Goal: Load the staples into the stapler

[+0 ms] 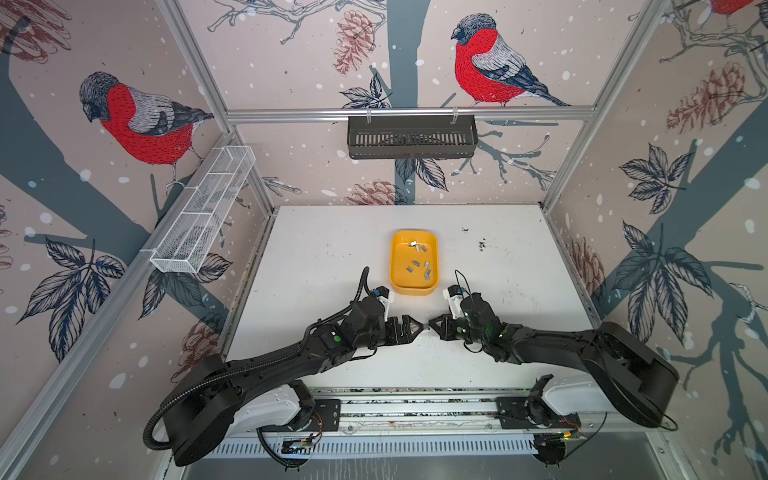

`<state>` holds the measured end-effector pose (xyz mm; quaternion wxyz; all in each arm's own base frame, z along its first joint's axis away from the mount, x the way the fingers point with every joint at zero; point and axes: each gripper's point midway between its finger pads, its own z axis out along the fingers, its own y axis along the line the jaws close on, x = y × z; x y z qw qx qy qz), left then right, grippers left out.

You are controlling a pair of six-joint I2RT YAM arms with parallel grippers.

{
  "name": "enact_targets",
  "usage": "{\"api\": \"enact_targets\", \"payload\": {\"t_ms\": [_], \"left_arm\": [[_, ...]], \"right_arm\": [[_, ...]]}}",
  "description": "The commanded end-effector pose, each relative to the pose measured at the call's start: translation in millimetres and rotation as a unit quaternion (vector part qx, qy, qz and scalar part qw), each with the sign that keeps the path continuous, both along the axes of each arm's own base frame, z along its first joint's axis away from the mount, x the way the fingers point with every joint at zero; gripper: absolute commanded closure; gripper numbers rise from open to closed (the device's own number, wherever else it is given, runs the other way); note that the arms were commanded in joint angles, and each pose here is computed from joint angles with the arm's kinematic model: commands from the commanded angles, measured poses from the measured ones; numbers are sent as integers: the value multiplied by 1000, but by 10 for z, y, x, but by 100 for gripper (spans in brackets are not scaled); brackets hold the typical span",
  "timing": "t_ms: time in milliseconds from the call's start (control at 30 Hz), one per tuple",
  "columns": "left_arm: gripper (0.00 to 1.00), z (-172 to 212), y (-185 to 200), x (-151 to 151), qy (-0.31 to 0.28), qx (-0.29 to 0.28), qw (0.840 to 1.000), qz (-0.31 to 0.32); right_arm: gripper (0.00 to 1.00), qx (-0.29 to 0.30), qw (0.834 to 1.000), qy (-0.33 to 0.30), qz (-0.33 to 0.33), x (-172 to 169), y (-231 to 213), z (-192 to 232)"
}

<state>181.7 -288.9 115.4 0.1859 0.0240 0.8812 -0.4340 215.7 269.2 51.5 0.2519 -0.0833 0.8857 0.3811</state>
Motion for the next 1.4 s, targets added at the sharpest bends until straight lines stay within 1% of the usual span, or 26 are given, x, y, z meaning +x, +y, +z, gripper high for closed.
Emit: {"api": "enact_targets", "payload": {"t_ms": [0, 333, 667, 867, 967, 1133, 1267, 1367], "left_arm": [[3, 115, -75, 40, -11, -21, 1000, -2], [3, 107, -96, 38, -14, -17, 1000, -10], [3, 166, -207, 43, -14, -31, 999, -25], [3, 192, -281, 50, -16, -38, 999, -33], [3, 189, -302, 60, -16, -29, 999, -35], [3, 54, -114, 116, 0, 26, 1000, 7], [2, 45, 43, 128, 1, 47, 998, 40], [2, 49, 89, 146, -2, 44, 998, 52]], "right_arm": [[87, 15, 1000, -9, 4, 37, 64, 53], [89, 10, 1000, -1, 1, 67, 67, -56], [94, 8, 1000, 1, 4, 61, 70, -97], [95, 6, 1000, 0, 5, 56, 67, -98], [95, 4, 1000, 0, 4, 59, 57, -111], [95, 4, 1000, -2, 5, 63, 59, -99], [95, 3, 1000, -2, 5, 61, 55, -101], [95, 3, 1000, -3, 5, 65, 59, -96]]}}
